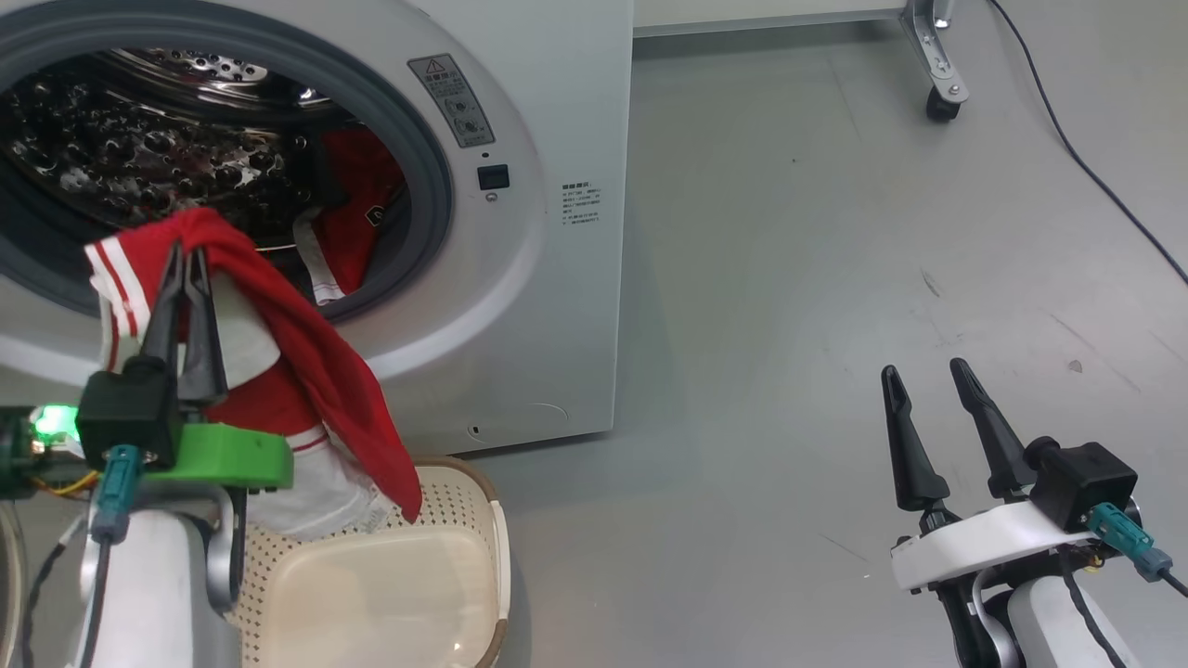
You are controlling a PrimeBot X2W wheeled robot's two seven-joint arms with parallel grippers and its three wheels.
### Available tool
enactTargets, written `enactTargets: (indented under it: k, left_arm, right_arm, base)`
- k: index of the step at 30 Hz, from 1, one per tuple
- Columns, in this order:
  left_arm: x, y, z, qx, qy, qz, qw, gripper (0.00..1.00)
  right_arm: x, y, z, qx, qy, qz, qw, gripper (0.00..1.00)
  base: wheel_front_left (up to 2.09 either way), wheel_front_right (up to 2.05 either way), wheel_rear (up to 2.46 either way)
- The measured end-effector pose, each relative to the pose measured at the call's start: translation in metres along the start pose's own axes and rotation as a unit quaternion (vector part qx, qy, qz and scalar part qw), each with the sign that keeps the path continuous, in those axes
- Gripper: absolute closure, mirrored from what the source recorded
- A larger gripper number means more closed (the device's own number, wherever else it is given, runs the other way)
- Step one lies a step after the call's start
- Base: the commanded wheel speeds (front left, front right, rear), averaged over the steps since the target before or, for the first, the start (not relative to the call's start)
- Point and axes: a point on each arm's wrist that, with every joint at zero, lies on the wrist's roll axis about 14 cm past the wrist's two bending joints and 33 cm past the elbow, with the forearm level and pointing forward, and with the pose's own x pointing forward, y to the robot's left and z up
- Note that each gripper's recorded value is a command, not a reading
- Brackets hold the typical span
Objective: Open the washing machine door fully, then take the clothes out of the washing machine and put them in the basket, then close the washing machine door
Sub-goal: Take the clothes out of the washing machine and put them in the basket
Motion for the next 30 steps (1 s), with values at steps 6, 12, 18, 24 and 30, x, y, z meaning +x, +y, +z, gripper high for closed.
enactTargets:
  k: [6, 12, 18, 24, 30]
  left_arm:
    - [-0.032, -0.005, -0.066, 0.000, 0.118, -0.009, 0.993, 1.00]
    - [-0.068, -0.007, -0.121, -0.001, 0.224, -0.013, 0.975, 1.00]
    - [-0.086, -0.009, -0.155, -0.002, 0.287, -0.014, 0.958, 1.00]
    - [-0.103, -0.014, -0.184, 0.003, 0.339, -0.022, 0.941, 1.00]
    - [-0.117, -0.020, -0.211, 0.004, 0.385, -0.031, 0.922, 1.00]
  right_arm:
    - [0.002, 0.000, -0.006, 0.001, 0.008, 0.000, 1.000, 0.00]
    - [0.003, -0.001, -0.010, 0.001, 0.016, -0.001, 1.000, 0.00]
    - [0.004, -0.004, -0.017, 0.000, 0.026, -0.005, 1.000, 0.00]
    - [0.010, -0.006, -0.021, -0.003, 0.033, -0.005, 0.999, 0.00]
    - [0.015, -0.010, -0.025, -0.007, 0.041, -0.008, 0.999, 0.00]
  base:
    - [0.00, 0.00, 0.00]
    - [0.00, 0.00, 0.00]
    - [0.00, 0.00, 0.00]
    - [0.00, 0.00, 0.00]
    - [0.00, 0.00, 0.00]
